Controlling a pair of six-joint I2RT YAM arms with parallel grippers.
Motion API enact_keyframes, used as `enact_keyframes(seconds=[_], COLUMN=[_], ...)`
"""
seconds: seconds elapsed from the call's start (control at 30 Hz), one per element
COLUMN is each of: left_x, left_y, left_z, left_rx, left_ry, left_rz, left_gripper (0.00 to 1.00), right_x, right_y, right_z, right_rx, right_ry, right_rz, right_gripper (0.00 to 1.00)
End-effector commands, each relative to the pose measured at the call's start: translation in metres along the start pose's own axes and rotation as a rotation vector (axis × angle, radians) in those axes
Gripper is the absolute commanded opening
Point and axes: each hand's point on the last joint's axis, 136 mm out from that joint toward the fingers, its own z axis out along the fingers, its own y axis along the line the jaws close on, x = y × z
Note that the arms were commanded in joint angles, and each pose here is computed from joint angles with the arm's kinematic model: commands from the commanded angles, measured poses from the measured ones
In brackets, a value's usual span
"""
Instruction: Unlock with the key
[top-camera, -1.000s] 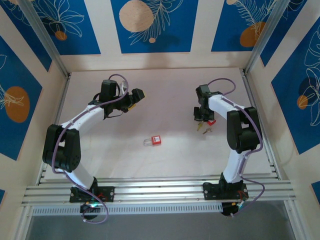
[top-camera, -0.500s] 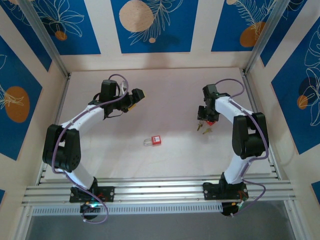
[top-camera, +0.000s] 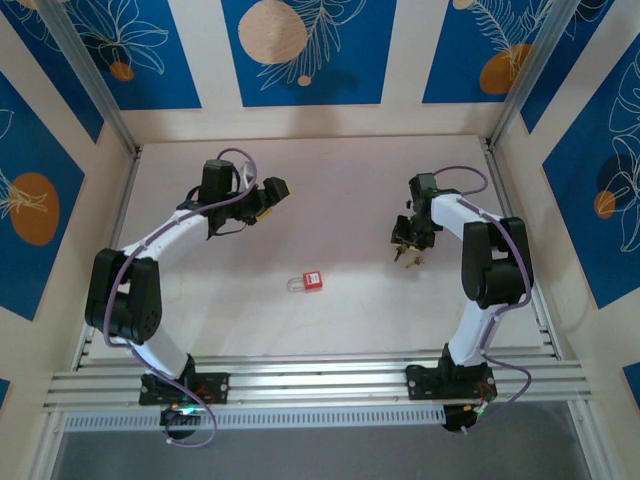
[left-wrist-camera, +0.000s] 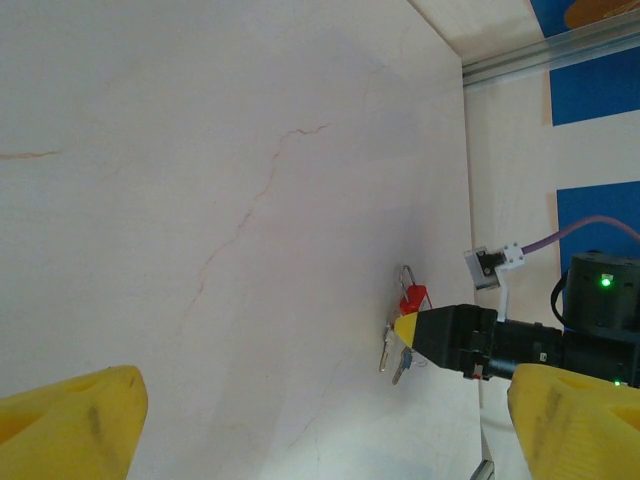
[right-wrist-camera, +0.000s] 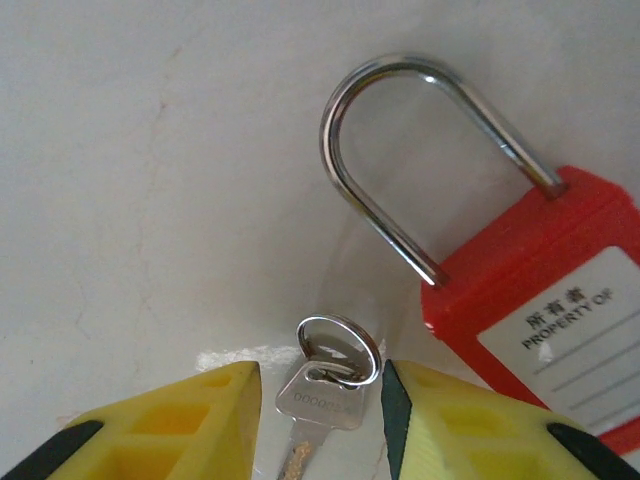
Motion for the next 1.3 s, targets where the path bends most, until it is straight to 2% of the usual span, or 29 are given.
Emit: enact_keyframes(seconds=[0.0, 0.17, 0.37, 0.7, 0.9, 1.13, 1.27], left_x=[0.002, 0.002, 0.002, 0.002, 0.002, 0.001, -0.001], left_y=[-0.004, -0.004, -0.004, -0.003, -0.004, -0.003, -0.007], left_z=[0.003, 0.003, 0.003, 0.003, 0.003, 0.003, -0.003], left_rx=[0.013, 0.013, 0.011, 0.009, 0.013, 0.010, -0.004], left_ry=[0.025, 0.025, 0.023, 0.022, 0.025, 0.017, -0.022], left_rz=[-0.007, -0.006, -0.003, -0.005, -0.005, -0.002, 0.044], left_gripper=[0.92, 0.92, 0.92, 0.92, 0.92, 0.92, 1.00], right_x=[0.006, 0.007, 0.005, 0.002, -0.001, -0.002, 0.003], right_y=[0.004, 0.002, 0.005, 0.007, 0.007, 0.019, 0.031], right_z=[0.003, 0.004, 0.000, -0.009, -0.018, -0.041, -0.056], right_rx=[-0.047, -0.047, -0.058, -0.033, -0.012, -0.018, -0.018], right_ry=[0.027, 0.024, 0.000, -0.054, -0.087, -0.139, -0.167], right_rz=[0.026, 0.027, 0.021, -0.008, -0.022, -0.056, -0.091], right_gripper=[0.39, 0.38, 0.24, 0.09, 0.04, 0.03, 0.02])
